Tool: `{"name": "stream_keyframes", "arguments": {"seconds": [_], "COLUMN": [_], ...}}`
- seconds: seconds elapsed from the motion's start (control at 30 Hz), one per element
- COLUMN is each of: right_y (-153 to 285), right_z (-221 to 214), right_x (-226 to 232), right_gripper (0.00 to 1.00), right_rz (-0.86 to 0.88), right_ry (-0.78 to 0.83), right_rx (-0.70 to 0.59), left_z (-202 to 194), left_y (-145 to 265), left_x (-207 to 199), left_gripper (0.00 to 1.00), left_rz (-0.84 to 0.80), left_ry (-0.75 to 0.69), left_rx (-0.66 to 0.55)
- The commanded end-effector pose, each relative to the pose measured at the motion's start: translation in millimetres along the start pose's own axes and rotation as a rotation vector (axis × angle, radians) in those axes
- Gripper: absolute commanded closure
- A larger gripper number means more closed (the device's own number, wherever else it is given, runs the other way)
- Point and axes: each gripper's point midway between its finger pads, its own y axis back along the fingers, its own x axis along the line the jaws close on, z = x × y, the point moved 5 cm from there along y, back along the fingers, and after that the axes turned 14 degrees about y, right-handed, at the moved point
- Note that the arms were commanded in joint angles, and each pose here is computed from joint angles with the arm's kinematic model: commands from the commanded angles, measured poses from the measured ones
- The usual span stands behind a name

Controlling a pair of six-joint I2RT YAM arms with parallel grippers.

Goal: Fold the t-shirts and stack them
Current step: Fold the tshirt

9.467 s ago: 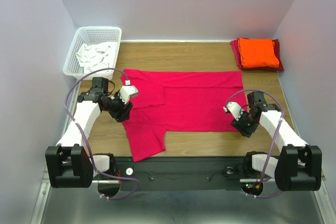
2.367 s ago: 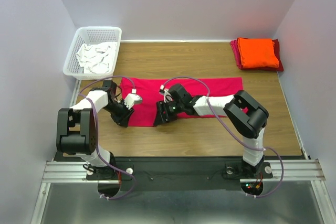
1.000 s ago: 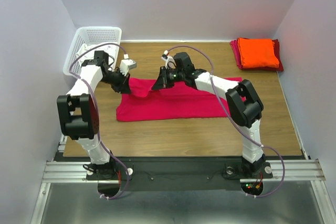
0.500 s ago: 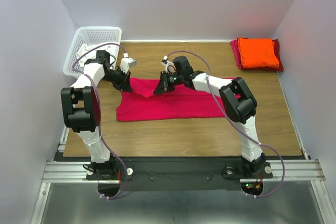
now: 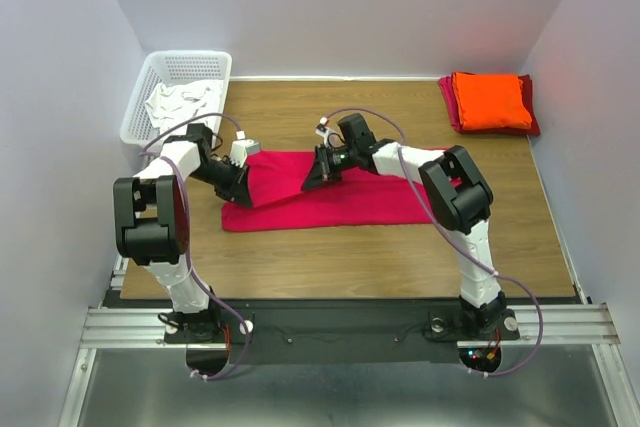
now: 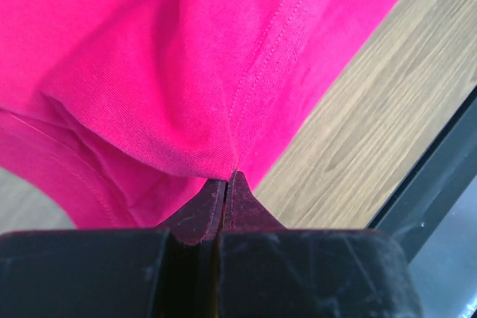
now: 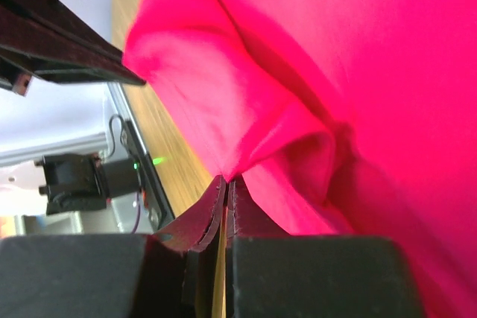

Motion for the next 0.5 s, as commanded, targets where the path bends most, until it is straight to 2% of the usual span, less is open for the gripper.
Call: {"name": "stream_keyframes", "arguments": {"seconds": [0.0,0.2,0.23,0.3,0.33,0.37,0.43,0.47], "right_y": [6,6,6,6,7,10,15,22], "right_z": [-8,-23,-25,-27,-26,-24,-19,-12], "right_x": [10,4,5,5,6,11,15,23], "right_gripper": [1.0,0.99,0.91,0.81,0.72,0.67,0.6,0.6], "right_rz": [0.043,0.028,0.029,0.036,0.042,0.041,0.037,0.023], "right_ry": [-0.013,-0.023,-0.027,-0.016,-0.008,0.001,0.057,0.08], "right_rx": [0.029,0.061,0.066,0.074,0.076,0.075,0.07,0.06], "left_z": [-11,-19,-19,-18,-16,-15,-12,-9], "left_y": [5,-5,-6,-6,-4,-2,6,12], "left_x": [-7,5,7,9,9,7,0,-5], "left_gripper": [1.0,1.0,0.99,0.88,0.83,0.74,0.63,0.54], "left_rz": [-0.008,0.034,0.036,0.044,0.045,0.043,0.023,0.019], "left_ry": [0.036,0.06,0.067,0.063,0.056,0.047,0.015,-0.011], "left_rx": [0.016,0.043,0.047,0.047,0.044,0.041,0.042,0.028]}}
